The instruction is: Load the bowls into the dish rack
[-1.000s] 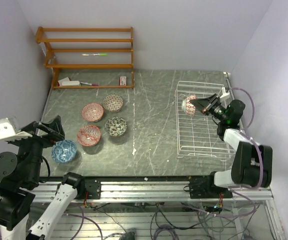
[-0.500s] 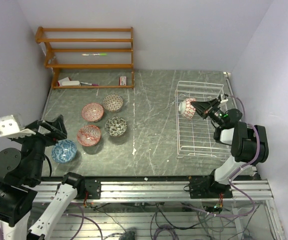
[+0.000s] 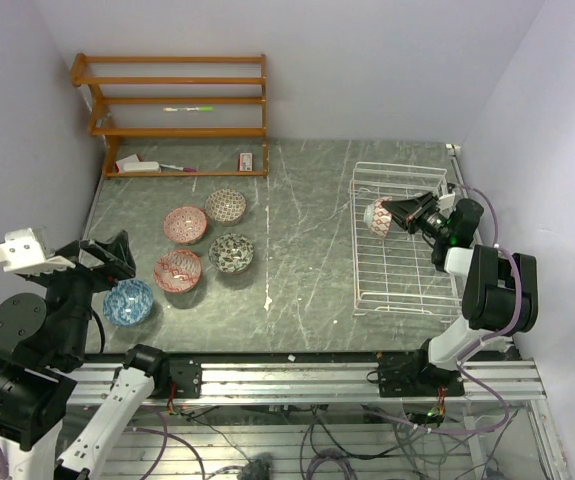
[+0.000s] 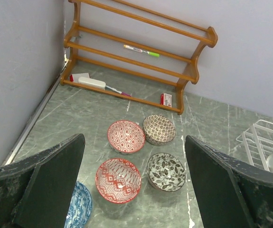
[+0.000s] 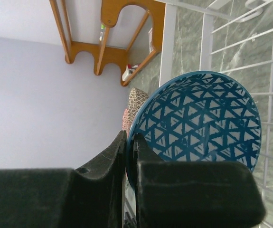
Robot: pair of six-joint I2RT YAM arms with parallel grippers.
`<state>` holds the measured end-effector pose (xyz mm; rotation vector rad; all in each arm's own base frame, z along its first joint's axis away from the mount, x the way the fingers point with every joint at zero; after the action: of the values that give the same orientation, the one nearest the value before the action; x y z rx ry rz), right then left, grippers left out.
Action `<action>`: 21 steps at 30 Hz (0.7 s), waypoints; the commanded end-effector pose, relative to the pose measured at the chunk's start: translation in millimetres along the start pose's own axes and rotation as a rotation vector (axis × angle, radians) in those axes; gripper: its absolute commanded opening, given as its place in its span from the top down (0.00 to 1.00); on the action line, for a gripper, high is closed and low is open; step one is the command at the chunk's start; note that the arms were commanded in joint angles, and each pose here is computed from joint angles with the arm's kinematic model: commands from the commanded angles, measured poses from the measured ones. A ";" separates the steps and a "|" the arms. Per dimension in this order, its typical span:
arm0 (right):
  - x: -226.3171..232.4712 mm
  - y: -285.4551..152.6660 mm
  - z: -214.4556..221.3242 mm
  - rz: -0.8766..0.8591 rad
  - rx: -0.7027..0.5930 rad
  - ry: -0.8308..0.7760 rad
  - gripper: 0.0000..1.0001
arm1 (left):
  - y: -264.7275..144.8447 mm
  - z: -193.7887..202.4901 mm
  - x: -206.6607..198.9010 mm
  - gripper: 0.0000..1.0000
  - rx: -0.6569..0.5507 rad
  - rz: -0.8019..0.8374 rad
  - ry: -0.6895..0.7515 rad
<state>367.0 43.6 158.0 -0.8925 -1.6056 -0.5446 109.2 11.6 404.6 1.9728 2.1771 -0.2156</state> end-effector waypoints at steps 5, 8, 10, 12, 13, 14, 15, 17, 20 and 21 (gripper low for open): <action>-62.2 -5.4 7.5 0.238 -0.004 0.085 0.89 | -3.5 -5.2 5.2 0.02 -0.033 -0.019 0.011; -68.5 -9.4 6.6 0.243 -0.018 0.102 0.91 | -4.0 -5.1 6.1 0.02 -0.034 -0.024 0.012; -64.8 -9.5 8.0 0.198 -0.018 0.107 1.00 | -3.5 -4.7 5.8 0.03 -0.032 -0.023 0.013; -54.1 -8.5 7.7 0.139 -0.014 0.102 1.00 | -3.3 -4.5 5.4 0.02 -0.030 -0.021 0.013; -47.9 -8.6 6.6 0.116 -0.016 0.096 1.00 | -3.4 -5.0 5.3 0.02 -0.031 -0.021 0.012; -41.4 -8.8 5.0 0.100 -0.018 0.089 1.00 | -3.4 -5.2 5.4 0.02 -0.031 -0.021 0.013; -33.8 -8.9 2.5 0.086 -0.022 0.078 1.00 | -3.5 -6.0 5.2 0.03 -0.034 -0.021 0.011; -16.1 -8.7 -1.5 0.057 -0.032 0.062 1.00 | -3.1 -6.8 4.5 0.02 -0.036 -0.018 0.008; 8.0 -3.1 -1.2 0.005 -0.030 0.049 1.00 | -2.4 -8.4 2.8 0.02 -0.039 -0.012 0.003; 13.8 0.2 0.1 -0.008 -0.024 0.048 1.00 | -2.0 -8.9 2.2 0.02 -0.040 -0.009 0.002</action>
<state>370.8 32.4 160.5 -0.9484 -1.6154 -0.5820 107.3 14.6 404.5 1.9567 2.1917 -0.2030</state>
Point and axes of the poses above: each gripper's point midway between its finger pads, its own y axis out along the fingers, its own x axis along the line the jaws close on, z = x × y, the point moved 4 cm from there along -y, back along the fingers, and after that the axes turned 2 degrees about y, right-handed, at the moved point
